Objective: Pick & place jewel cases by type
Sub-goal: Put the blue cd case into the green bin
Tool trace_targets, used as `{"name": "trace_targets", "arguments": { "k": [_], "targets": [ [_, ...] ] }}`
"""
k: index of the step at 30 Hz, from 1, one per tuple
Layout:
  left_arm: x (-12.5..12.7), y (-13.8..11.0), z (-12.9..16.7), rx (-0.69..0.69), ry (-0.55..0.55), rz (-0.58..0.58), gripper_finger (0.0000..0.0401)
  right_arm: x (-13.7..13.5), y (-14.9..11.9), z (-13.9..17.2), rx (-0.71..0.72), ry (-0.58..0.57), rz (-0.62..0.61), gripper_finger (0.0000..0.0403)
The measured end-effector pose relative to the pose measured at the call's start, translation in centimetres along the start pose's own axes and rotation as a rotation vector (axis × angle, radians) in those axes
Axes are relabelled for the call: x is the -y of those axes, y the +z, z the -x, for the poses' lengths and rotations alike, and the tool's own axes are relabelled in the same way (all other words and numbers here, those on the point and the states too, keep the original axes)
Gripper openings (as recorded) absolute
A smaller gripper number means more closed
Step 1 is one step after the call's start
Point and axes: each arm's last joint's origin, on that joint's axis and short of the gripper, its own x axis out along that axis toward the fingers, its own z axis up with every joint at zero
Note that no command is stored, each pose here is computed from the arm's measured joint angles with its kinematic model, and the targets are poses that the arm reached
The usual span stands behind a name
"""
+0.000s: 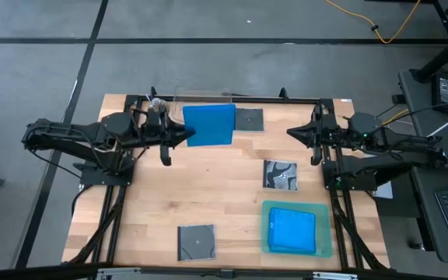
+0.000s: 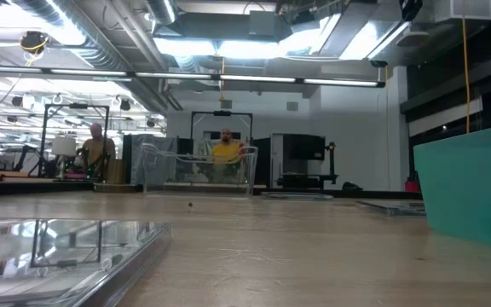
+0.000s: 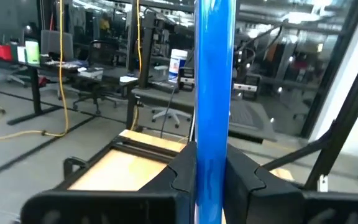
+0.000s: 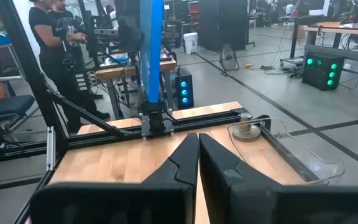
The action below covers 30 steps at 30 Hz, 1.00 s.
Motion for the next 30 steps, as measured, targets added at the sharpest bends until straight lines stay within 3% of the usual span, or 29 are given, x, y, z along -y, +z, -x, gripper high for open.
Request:
{"name": "trace_targets", "arguments": {
  "k": [11, 24, 30],
  "targets": [
    [0.3, 2.3, 0.5, 0.046, -0.003, -0.200, 0.0035, 0.0, 0.0, 0.0, -0.003, -0.001, -0.002, 0.0017],
    [0.5, 2.6, 0.6, 0.058, -0.005, -0.473, 0.0035, 0.0, -0.1, -0.1, -0.007, -0.001, -0.003, 0.0005],
    [0.8, 2.5, 0.7, 0.060, -0.015, -0.595, 0.0035, 0.0, -0.1, -0.1, -0.008, -0.001, -0.008, 0.0020]
  ]
}}
